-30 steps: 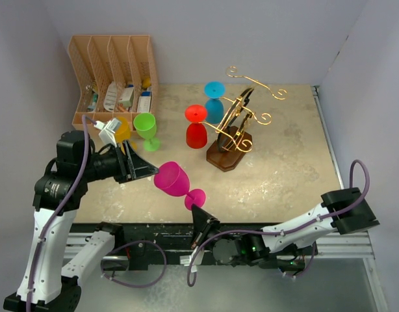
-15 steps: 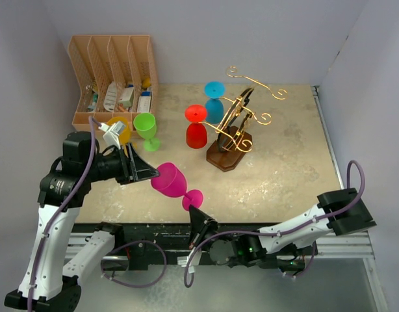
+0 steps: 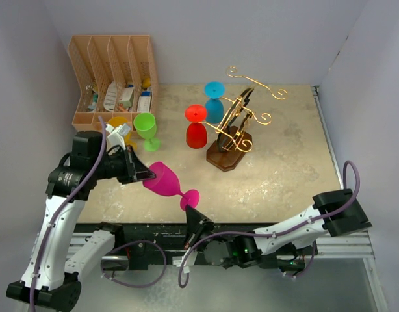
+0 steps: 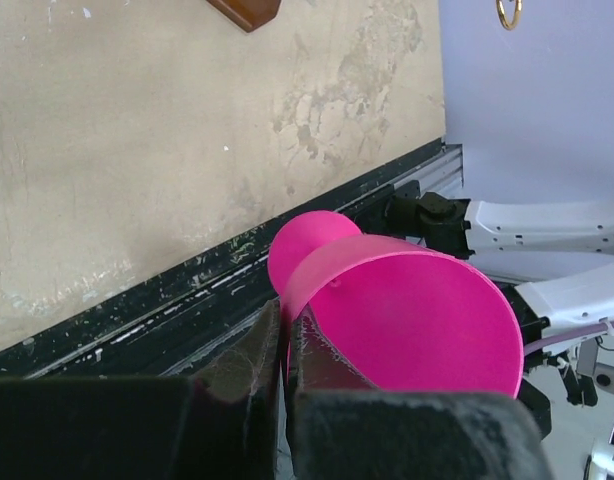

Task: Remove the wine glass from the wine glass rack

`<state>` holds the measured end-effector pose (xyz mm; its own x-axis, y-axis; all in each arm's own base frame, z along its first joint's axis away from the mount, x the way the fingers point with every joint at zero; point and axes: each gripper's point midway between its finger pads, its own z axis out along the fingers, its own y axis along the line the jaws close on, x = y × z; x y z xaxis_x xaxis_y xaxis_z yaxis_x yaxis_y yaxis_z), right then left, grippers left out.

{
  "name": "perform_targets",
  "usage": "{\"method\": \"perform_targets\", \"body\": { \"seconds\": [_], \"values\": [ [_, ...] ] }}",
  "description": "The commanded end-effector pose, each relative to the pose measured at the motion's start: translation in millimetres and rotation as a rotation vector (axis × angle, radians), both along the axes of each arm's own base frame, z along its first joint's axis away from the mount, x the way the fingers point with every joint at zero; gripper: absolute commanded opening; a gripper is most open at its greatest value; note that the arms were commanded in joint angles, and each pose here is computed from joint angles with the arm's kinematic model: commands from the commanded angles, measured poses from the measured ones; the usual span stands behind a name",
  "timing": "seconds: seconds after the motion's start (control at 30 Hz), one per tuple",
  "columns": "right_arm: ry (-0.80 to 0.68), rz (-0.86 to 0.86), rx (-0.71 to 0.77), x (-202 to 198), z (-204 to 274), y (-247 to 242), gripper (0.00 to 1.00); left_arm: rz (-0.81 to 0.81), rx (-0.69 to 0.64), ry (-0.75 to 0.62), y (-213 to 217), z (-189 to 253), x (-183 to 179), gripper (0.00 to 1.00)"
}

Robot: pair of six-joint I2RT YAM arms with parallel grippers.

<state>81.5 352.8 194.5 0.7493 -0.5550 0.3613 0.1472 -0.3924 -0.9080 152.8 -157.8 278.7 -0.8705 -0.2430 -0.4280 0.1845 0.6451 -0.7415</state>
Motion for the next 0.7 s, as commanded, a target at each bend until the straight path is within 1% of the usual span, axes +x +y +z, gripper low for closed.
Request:
{"method": "perform_targets", "body": {
  "seconds": [0.0,0.1,0.13,0.23,0.27,0.3,0.4,0.53,0.6,0.67],
  "values": [
    [0.036,-0.005,0.101,-1.3,22.0,0.1,0.0,-0.008,-0.005,-0.026,-1.7,5.1,3.4,0.0],
    [0.048,-0.013,0.105,1.1,21.1,-7.3,0.02,0.04,0.049,-0.035,6.2,1.2,12.5,0.0],
    [0.051,-0.017,0.108,2.0,21.2,-9.7,0.05,0.052,0.063,-0.037,8.4,0.6,15.4,0.0],
    [0.063,-0.026,0.095,4.2,17.6,-17.4,0.27,0.097,0.113,-0.045,15.7,-2.7,27.6,0.0],
    [0.065,-0.029,0.087,4.7,15.7,-20.1,0.33,0.103,0.117,-0.045,15.9,-3.4,31.4,0.0],
    [0.066,-0.033,0.093,5.6,16.8,-22.4,0.36,0.11,0.114,-0.045,15.5,-3.8,35.2,0.0],
    [0.089,-0.033,0.118,6.6,19.2,-27.5,0.4,0.133,0.115,-0.037,15.3,-8.7,45.9,0.0],
    [0.122,-0.026,0.162,7.1,25.5,-34.7,0.41,0.189,0.163,-0.03,22.9,-18.2,61.8,0.0],
    [0.163,-0.023,0.231,6.9,37.9,-35.7,0.42,0.227,0.208,-0.032,30.7,-23.1,70.5,0.0],
    [0.239,-0.028,0.337,6.2,58.0,-34.7,0.43,0.278,0.27,-0.036,42.2,-28.3,79.1,0.0]
  ]
}}
